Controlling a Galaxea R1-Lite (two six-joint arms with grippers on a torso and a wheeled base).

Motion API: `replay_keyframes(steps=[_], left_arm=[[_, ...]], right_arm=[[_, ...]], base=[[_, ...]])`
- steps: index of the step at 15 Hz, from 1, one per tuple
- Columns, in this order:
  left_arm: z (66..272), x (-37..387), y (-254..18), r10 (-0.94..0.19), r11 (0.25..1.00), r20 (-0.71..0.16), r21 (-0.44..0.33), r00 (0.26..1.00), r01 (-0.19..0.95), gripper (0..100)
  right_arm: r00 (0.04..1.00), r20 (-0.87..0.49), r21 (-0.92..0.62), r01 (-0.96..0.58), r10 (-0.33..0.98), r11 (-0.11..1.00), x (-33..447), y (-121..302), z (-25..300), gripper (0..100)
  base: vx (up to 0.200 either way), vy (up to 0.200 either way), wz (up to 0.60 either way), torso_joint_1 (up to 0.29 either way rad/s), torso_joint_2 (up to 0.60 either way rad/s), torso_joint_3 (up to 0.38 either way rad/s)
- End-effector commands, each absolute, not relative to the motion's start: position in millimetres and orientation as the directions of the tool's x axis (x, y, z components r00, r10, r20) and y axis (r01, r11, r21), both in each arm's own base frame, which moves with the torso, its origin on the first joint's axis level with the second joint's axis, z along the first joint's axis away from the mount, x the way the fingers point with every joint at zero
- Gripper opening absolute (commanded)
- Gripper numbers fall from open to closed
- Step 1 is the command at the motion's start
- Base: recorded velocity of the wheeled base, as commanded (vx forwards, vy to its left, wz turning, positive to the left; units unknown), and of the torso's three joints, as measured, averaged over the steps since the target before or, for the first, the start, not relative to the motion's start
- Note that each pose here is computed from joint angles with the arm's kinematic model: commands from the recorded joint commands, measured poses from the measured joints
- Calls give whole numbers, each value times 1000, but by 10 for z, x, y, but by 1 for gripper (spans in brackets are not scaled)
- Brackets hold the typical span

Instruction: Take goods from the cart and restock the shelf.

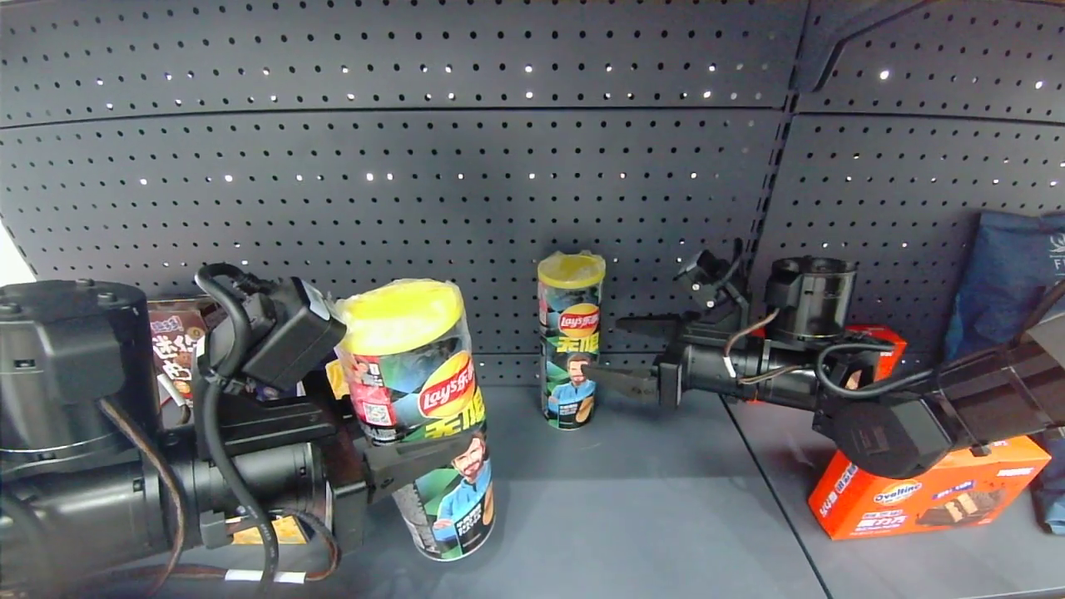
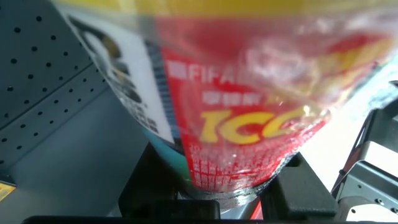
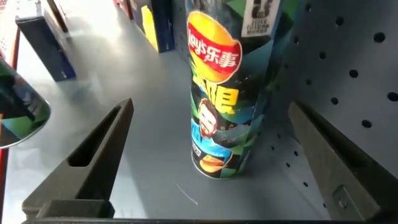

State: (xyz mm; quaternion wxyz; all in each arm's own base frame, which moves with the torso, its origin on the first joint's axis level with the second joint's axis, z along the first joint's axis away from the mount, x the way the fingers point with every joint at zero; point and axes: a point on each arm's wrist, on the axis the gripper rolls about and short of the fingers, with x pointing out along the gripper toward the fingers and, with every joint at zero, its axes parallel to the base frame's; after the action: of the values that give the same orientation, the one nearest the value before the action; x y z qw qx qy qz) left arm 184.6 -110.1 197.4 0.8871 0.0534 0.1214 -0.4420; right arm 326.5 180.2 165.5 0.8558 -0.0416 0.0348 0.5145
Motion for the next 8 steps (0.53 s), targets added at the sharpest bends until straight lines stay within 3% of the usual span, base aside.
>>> replay_keyframes(steps=[1, 8], left_arm=[[1968, 1848, -1102, -772, 603, -264, -13, 579, 798, 0], [1968, 1849, -1099, -772, 603, -264, -14, 579, 798, 0]], right_arm=[[468, -121, -23, -883, 876, 468, 3293, 1814, 1663, 100], [463, -146, -7, -884, 875, 467, 3415, 1889, 1798, 100]], base=[[0, 0, 0, 0, 0, 0], [0, 0, 0, 0, 0, 0]])
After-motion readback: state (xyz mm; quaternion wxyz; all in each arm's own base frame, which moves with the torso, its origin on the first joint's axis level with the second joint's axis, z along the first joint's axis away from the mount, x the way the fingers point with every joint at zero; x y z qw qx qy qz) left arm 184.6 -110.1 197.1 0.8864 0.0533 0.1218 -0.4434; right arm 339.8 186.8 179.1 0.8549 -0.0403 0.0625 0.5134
